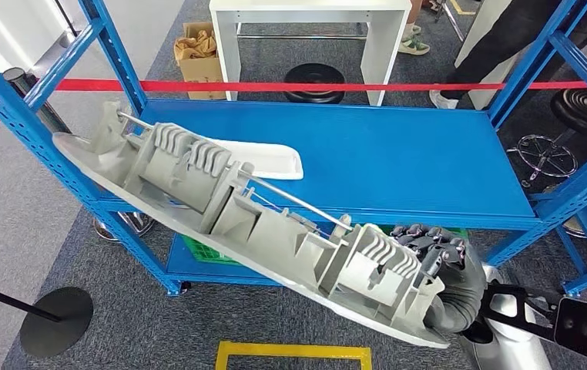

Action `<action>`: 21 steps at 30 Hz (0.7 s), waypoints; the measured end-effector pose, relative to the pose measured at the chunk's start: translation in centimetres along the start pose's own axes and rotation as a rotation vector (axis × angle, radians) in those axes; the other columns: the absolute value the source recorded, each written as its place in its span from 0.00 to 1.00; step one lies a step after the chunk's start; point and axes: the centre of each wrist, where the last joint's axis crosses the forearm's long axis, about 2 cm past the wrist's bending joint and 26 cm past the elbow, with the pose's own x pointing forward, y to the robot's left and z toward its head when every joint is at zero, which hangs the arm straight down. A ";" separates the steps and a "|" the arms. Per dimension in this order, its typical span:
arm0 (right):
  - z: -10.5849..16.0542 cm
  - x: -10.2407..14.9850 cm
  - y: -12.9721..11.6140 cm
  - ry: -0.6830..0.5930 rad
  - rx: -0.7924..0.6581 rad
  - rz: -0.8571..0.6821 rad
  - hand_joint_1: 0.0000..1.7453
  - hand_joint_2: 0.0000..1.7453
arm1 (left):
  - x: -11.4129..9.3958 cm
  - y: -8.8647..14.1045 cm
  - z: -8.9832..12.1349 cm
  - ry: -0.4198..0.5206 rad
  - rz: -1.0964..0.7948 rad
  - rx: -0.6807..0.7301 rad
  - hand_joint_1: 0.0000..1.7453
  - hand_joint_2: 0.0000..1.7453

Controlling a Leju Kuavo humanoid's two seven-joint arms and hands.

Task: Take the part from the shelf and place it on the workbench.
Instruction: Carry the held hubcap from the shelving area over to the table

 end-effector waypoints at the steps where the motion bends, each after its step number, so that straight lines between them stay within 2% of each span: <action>1: 0.1 0.0 0.0 0.005 0.000 0.004 1.00 1.00 | 0.0 0.1 0.0 0.007 -0.001 0.005 0.00 0.00; 12: 1.0 0.2 0.0 0.063 -0.027 0.048 1.00 1.00 | -0.2 3.6 0.3 0.095 -0.034 0.088 0.00 0.00; 21: 2.0 0.5 0.2 0.063 -0.064 0.102 1.00 1.00 | -0.1 3.3 0.2 0.088 -0.032 0.078 0.00 0.00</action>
